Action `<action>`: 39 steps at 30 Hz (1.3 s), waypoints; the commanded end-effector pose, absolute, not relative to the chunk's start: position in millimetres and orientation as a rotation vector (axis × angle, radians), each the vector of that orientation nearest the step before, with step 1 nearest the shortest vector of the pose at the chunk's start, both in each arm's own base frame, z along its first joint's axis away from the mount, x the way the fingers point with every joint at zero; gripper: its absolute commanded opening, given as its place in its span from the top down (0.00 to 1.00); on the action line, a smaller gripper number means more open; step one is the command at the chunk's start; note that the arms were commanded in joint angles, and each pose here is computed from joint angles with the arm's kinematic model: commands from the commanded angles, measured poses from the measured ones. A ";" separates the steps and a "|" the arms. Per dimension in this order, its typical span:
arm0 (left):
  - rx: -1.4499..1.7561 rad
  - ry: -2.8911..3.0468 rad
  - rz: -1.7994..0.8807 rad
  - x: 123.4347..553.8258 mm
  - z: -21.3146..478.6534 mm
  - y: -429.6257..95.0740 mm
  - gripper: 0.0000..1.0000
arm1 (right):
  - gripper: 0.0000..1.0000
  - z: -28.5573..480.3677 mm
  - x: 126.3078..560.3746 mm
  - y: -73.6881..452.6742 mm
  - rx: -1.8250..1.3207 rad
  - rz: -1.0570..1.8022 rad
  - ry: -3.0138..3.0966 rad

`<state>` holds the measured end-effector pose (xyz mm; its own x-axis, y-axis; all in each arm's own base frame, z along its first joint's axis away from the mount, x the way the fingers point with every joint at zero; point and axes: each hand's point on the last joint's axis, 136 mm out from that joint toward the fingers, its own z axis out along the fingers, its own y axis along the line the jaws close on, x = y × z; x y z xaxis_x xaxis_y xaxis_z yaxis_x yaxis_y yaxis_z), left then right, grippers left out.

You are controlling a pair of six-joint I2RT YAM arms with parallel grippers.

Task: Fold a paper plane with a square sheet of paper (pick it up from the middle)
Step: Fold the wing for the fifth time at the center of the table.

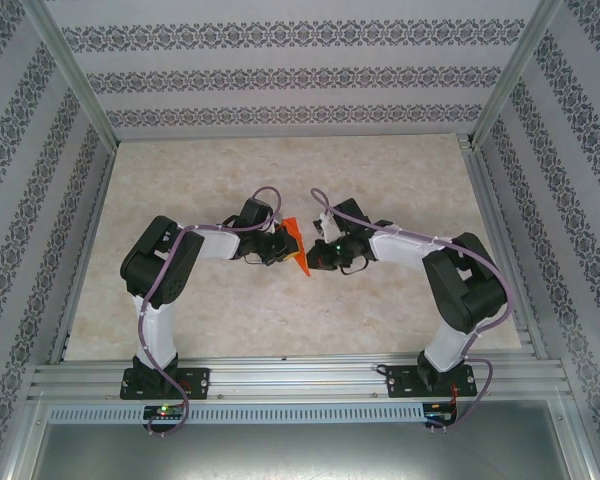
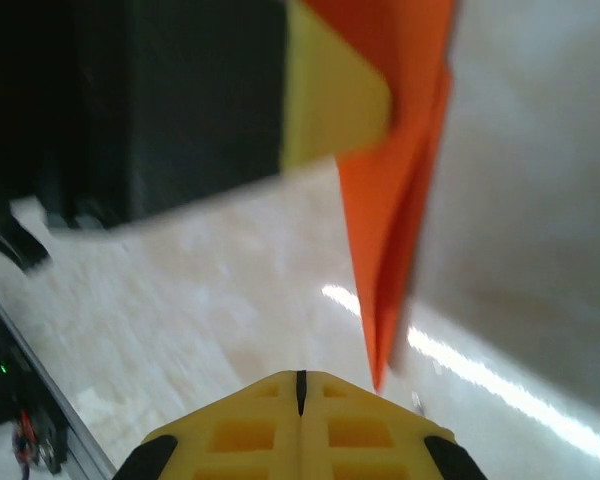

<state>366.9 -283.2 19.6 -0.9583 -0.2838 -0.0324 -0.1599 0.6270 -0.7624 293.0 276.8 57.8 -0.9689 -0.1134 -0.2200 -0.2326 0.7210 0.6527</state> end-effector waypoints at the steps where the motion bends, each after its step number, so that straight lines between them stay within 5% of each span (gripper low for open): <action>1: -0.462 2.812 -1.053 350.3 -29.5 -259.4 0.89 | 1.00 44.7 300.9 286.3 -0.259 1.078 2.782; 24: 0.076 2.577 -1.054 396.3 60.3 -274.5 0.77 | 1.00 -22.1 278.0 256.6 -0.274 0.847 2.998; 39: 0.087 2.584 -0.981 420.6 39.6 -250.5 0.76 | 1.00 -25.8 277.3 257.9 -0.271 0.854 3.014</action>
